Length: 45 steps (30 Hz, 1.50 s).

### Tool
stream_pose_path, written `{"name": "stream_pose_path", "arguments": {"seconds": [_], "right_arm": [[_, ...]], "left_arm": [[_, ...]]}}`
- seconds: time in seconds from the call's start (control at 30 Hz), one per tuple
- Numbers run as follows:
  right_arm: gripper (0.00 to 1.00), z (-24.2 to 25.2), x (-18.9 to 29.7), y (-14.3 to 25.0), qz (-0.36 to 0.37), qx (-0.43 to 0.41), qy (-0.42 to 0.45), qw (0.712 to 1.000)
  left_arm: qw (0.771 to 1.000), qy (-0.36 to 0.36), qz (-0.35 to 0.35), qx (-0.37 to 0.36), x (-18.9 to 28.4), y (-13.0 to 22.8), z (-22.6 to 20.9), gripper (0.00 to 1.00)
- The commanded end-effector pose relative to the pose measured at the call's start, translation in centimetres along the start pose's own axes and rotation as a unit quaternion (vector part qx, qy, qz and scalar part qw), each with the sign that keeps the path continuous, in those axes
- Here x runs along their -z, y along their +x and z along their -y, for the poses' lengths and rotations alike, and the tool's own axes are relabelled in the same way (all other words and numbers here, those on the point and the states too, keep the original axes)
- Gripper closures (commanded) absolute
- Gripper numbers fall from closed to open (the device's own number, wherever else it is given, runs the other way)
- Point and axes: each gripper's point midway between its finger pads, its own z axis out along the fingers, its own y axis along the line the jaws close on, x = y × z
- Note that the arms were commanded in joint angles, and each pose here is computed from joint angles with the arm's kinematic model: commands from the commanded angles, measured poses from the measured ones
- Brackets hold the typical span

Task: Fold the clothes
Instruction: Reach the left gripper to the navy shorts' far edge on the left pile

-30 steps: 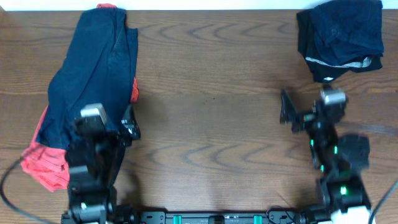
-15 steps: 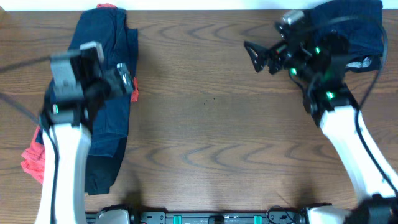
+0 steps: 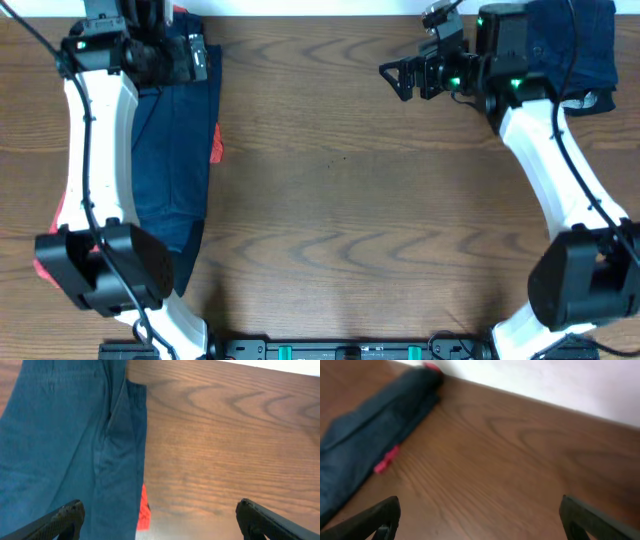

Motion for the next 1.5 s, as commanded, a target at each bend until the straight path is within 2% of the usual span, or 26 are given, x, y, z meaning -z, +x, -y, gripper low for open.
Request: {"name": "stream_pose_path", "arguments": {"seconds": [0.0, 0.2, 0.37, 0.47, 0.6, 0.67, 0.77, 0.83, 0.93, 1.0, 1.2, 1.47], "right_arm": [[0.01, 3.1, 0.8, -1.2, 0.000, -0.006, 0.047, 0.999], [0.01, 5.5, 1.5, -1.4, 0.011, -0.013, 0.081, 0.997], [0.01, 5.6, 1.3, -1.0, 0.006, -0.015, 0.082, 0.997], [0.05, 5.8, 1.2, -0.4, 0.001, -0.019, 0.083, 0.996], [0.07, 6.2, 0.8, 1.0, -0.013, -0.027, 0.090, 0.996], [0.07, 6.4, 0.4, 2.0, -0.025, -0.029, 0.100, 0.994], [0.08, 6.7, -0.1, 3.4, -0.039, -0.030, 0.119, 0.992], [0.09, 6.7, -0.5, 4.1, -0.046, -0.029, 0.124, 0.991], [0.14, 6.7, -0.9, 4.6, -0.045, -0.028, 0.124, 0.991], [0.15, 6.9, -1.1, 4.7, -0.039, -0.029, 0.125, 0.991], [0.14, 6.6, -1.5, 4.5, -0.032, -0.022, 0.123, 0.992], [0.12, 6.5, -1.5, 4.4, -0.029, -0.019, 0.121, 0.992]], "left_arm": [[1.000, -0.001, 0.008, -0.024, -0.6, -0.8, -0.4, 0.02], [0.999, -0.003, 0.027, -0.026, -2.4, -2.0, -0.9, 0.02], [0.995, -0.079, 0.050, -0.027, -5.0, -3.5, -3.9, 0.02], [0.992, -0.114, 0.057, -0.020, -6.9, -3.8, -5.4, 0.02], [0.991, -0.121, 0.063, -0.015, -10.0, -4.0, -6.3, 0.00], [0.991, -0.120, 0.063, -0.014, -11.6, -3.8, -6.5, 0.02], [0.991, -0.119, 0.057, -0.014, -13.8, -3.3, -6.8, 0.09], [0.992, -0.118, 0.052, -0.011, -15.3, -2.7, -7.0, 0.20], [0.992, -0.118, 0.040, -0.008, -17.0, -1.8, -7.3, 0.52], [0.992, -0.118, 0.030, -0.003, -18.1, -1.0, -7.6, 0.62], [0.993, -0.119, 0.004, -0.001, -20.4, 0.9, -8.2, 0.63], [0.993, -0.120, 0.005, -0.002, -20.9, 1.0, -8.3, 0.59]]}}
